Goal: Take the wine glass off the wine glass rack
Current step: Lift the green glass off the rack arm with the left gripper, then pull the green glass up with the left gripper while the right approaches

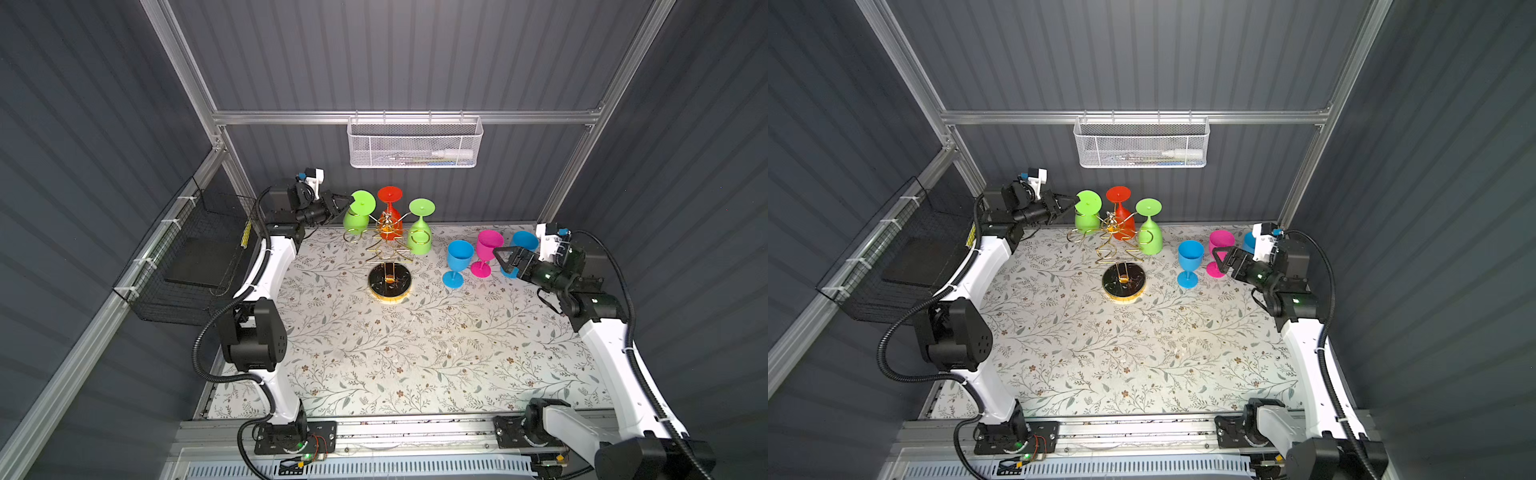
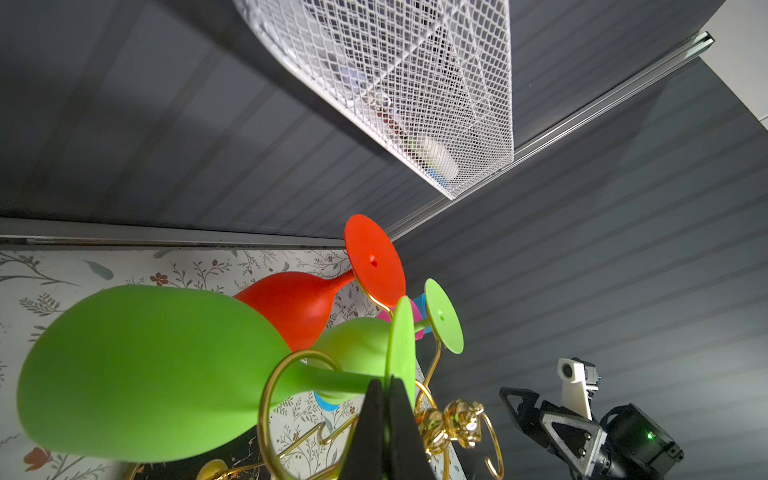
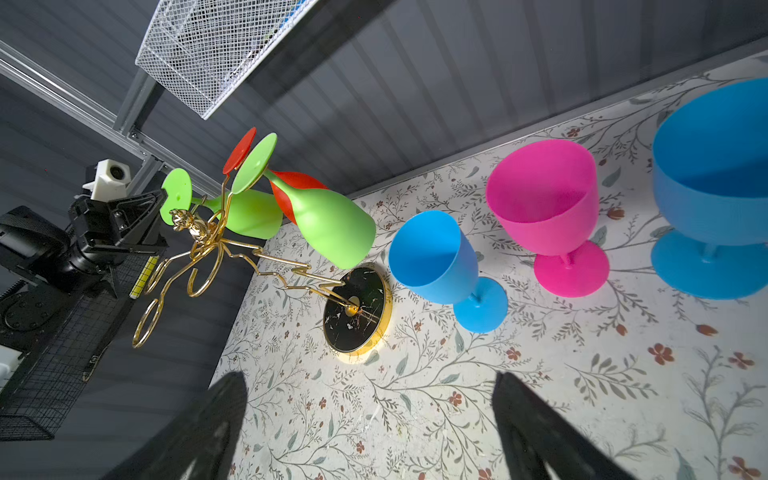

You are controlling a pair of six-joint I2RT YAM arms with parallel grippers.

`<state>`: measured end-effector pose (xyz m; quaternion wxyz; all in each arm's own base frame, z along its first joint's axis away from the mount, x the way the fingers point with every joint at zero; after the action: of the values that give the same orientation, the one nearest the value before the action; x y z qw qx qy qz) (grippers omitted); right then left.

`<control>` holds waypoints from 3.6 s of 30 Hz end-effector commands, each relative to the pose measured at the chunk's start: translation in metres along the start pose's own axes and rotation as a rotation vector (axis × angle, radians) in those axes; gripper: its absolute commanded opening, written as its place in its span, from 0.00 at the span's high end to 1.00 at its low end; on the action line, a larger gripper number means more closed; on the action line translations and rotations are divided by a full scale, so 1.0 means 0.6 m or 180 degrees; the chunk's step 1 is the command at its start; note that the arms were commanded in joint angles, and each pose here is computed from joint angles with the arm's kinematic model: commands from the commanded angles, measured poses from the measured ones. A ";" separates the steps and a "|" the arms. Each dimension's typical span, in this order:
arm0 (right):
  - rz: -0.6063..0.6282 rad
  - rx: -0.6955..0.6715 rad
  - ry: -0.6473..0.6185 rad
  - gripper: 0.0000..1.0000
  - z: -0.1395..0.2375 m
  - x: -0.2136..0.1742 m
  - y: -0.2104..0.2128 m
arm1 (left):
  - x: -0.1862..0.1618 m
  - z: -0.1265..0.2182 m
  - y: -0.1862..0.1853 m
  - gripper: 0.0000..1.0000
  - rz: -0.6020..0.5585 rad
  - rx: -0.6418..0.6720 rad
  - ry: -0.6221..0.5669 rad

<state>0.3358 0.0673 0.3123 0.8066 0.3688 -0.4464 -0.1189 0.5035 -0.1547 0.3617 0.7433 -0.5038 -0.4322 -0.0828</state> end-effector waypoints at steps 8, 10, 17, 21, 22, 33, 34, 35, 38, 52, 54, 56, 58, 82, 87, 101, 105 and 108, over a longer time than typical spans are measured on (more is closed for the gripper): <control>0.0024 0.0122 0.0003 0.06 0.005 -0.003 0.014 | -0.005 0.010 -0.051 1.00 -0.0135 -0.0140 0.0036; 0.0027 0.0127 -0.0004 0.06 0.006 -0.002 0.015 | -0.008 0.008 -0.053 1.00 -0.0128 -0.0160 0.0054; 0.0022 0.0132 -0.0009 0.06 0.007 -0.002 0.017 | -0.013 -0.002 -0.061 1.00 -0.0119 -0.0218 0.0073; 0.0029 0.0134 -0.0012 0.06 0.008 -0.001 0.018 | -0.011 -0.009 -0.060 1.00 -0.0107 -0.0248 0.0082; 0.0028 0.0131 -0.0012 0.06 0.008 -0.002 0.017 | -0.010 -0.010 -0.060 1.00 -0.0110 -0.0245 0.0077; 0.0037 0.0117 -0.0017 0.06 0.012 -0.004 0.018 | 0.007 -0.024 -0.054 1.00 -0.0127 -0.0272 -0.0018; 0.0037 0.0116 -0.0019 0.06 0.013 -0.004 0.017 | 0.010 -0.025 -0.054 1.00 -0.0139 -0.0271 -0.0032; 0.0042 0.0124 -0.0020 0.06 0.013 -0.004 0.019 | 0.012 -0.027 -0.052 1.00 -0.0137 -0.0265 -0.0041; 0.0045 0.0118 -0.0025 0.06 0.014 -0.004 0.019 | 0.018 -0.032 -0.049 1.00 -0.0143 -0.0275 -0.0066; 0.0090 0.0067 -0.0033 0.05 0.020 -0.007 0.016 | 0.058 -0.014 -0.041 1.00 -0.0302 -0.0104 -0.0282; 0.0092 0.0069 -0.0031 0.05 0.021 -0.007 0.017 | 0.068 -0.003 -0.038 1.00 -0.0313 -0.0069 -0.0337; 0.0098 0.0063 -0.0037 0.05 0.021 -0.007 0.016 | 0.077 0.011 -0.035 1.00 -0.0322 -0.0036 -0.0388; 0.0099 0.0066 -0.0037 0.05 0.021 -0.007 0.017 | 0.084 0.024 -0.034 1.00 -0.0328 -0.0010 -0.0440; 0.0292 0.0114 -0.0099 0.05 0.023 0.012 0.033 | 0.140 0.224 -0.135 1.00 -0.0333 -0.0173 -0.0939; 0.0373 0.0230 -0.0142 0.05 0.027 0.021 0.051 | 0.133 0.241 -0.187 1.00 -0.0407 -0.0317 -0.0848; 0.0848 0.0524 -0.0252 0.05 0.027 0.030 0.126 | 0.115 0.277 -0.293 1.00 -0.0490 -0.0755 -0.0817; 0.0969 0.0662 -0.0299 0.05 0.027 0.035 0.155 | 0.113 0.278 -0.307 1.00 -0.0419 -0.0917 -0.0831; 0.1108 0.0765 -0.0319 0.05 0.027 0.035 0.180 | 0.105 0.271 -0.329 1.00 -0.0382 -0.1117 -0.0772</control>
<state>0.3203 0.1178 0.3816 0.7652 0.3790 -0.5197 0.0272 0.3620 -0.0829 0.5455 0.6039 -0.5840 -0.5325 -0.1037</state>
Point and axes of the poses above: each gripper's point midway between its finger pads, its own z axis back along the fingers, its own y axis along the line the jaws close on, x = y × z, the point moved 1 cm from there along z, back along the fingers, and after that the axes turned 9 degrees about -z, right-handed, at the moved point
